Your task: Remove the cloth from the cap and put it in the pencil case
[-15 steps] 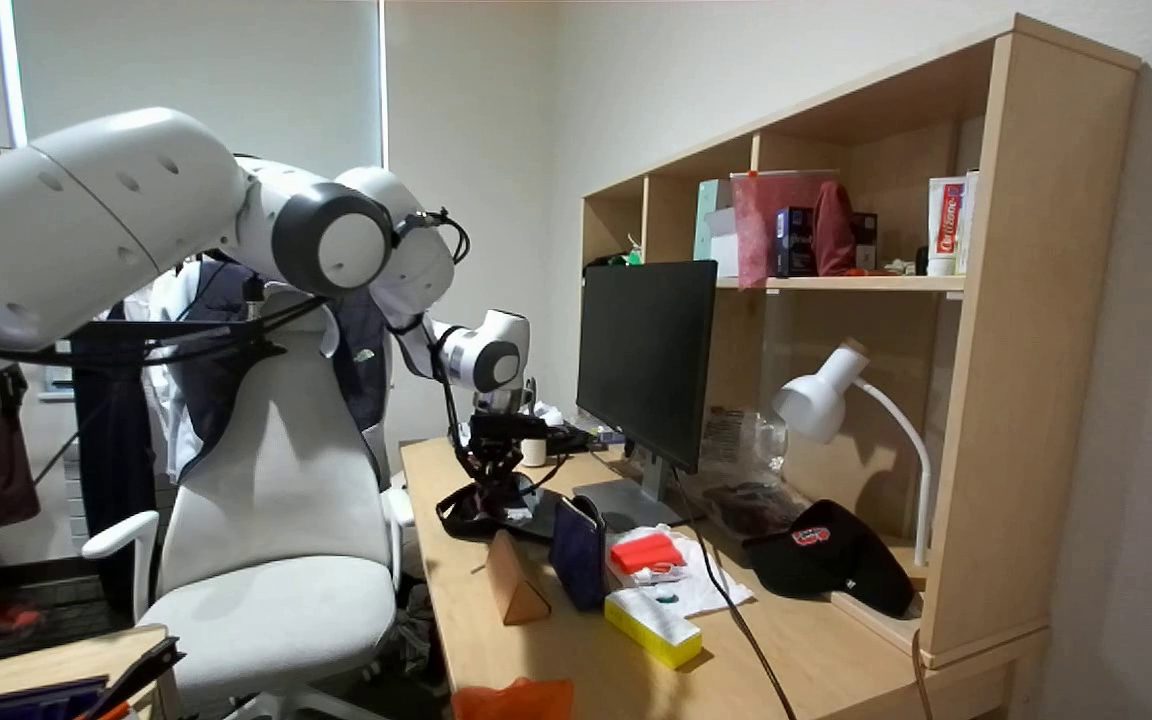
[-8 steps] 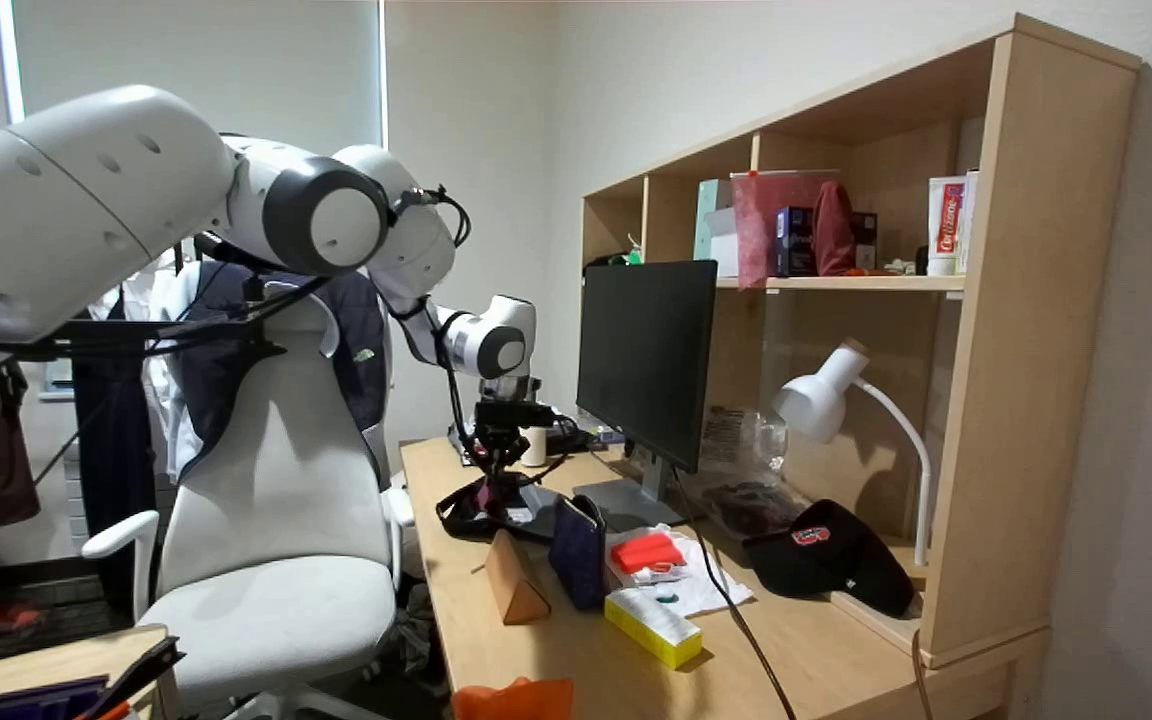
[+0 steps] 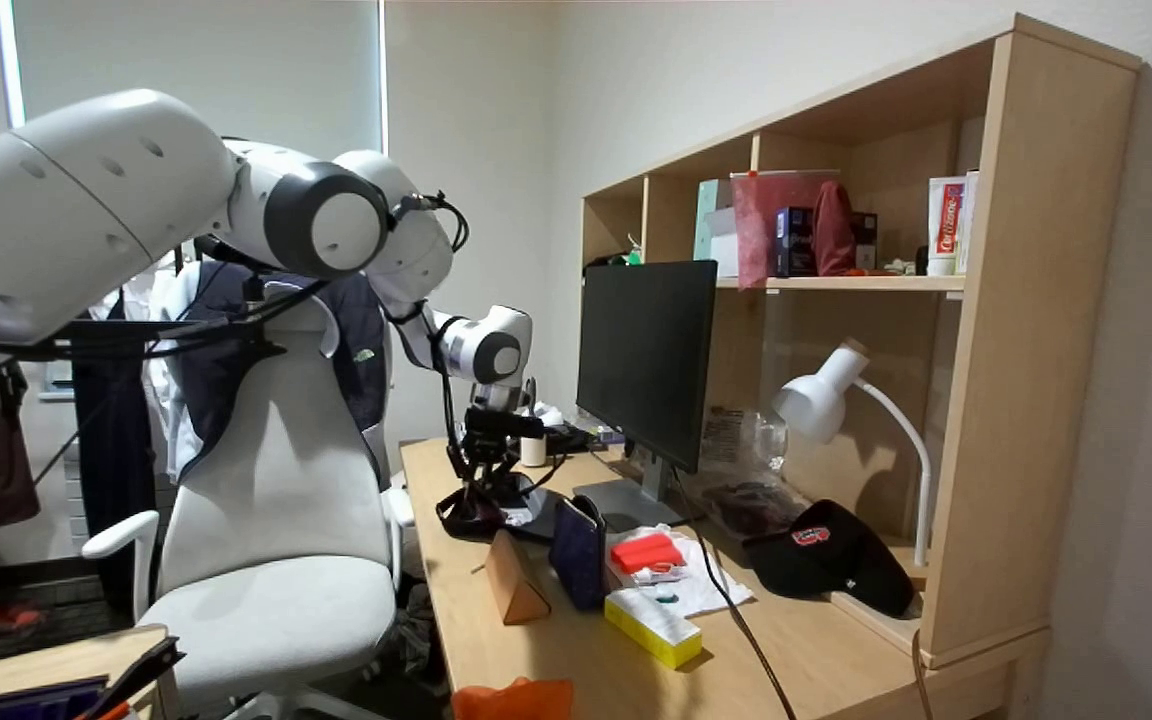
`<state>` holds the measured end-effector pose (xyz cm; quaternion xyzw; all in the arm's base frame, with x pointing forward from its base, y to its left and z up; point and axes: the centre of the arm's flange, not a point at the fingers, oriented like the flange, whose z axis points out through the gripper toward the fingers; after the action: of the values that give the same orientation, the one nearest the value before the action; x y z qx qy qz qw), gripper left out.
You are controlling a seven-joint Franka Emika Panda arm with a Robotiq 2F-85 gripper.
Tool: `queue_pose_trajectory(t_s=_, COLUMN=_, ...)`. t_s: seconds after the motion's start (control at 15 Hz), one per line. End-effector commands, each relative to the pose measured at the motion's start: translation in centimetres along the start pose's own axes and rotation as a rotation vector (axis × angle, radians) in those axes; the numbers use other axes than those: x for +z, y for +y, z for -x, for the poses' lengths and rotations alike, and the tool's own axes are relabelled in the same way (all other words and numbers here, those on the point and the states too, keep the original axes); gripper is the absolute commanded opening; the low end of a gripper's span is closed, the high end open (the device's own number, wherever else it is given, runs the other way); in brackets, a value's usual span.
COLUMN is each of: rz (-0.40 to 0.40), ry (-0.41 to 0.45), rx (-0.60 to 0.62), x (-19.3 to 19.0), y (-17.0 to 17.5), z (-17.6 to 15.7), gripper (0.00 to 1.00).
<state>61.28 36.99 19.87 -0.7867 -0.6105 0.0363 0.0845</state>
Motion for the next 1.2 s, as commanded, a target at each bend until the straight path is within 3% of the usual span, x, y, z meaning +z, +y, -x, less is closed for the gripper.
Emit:
queue_pose_trajectory(t_s=0.0, rz=-0.042, ry=-0.031, rx=0.010, x=0.6, y=0.3, z=-0.5, gripper=0.52)
queue_pose_trajectory(t_s=0.47, rz=-0.042, ry=-0.029, rx=-0.010, x=1.7, y=1.3, z=-1.1, gripper=0.96)
queue_pose_trajectory(t_s=0.53, rz=-0.038, ry=-0.030, rx=-0.014, x=1.8, y=1.5, z=-1.1, gripper=0.87)
queue_pose_trajectory(t_s=0.6, rz=-0.031, ry=-0.029, rx=-0.016, x=1.9, y=1.6, z=-1.2, gripper=0.60)
queue_pose_trajectory(t_s=0.73, rz=-0.012, ry=-0.032, rx=-0.003, x=2.1, y=1.8, z=-1.2, gripper=0.60)
queue_pose_trajectory(t_s=1.13, rz=0.008, ry=-0.035, rx=-0.010, x=2.7, y=2.1, z=-1.3, gripper=0.20)
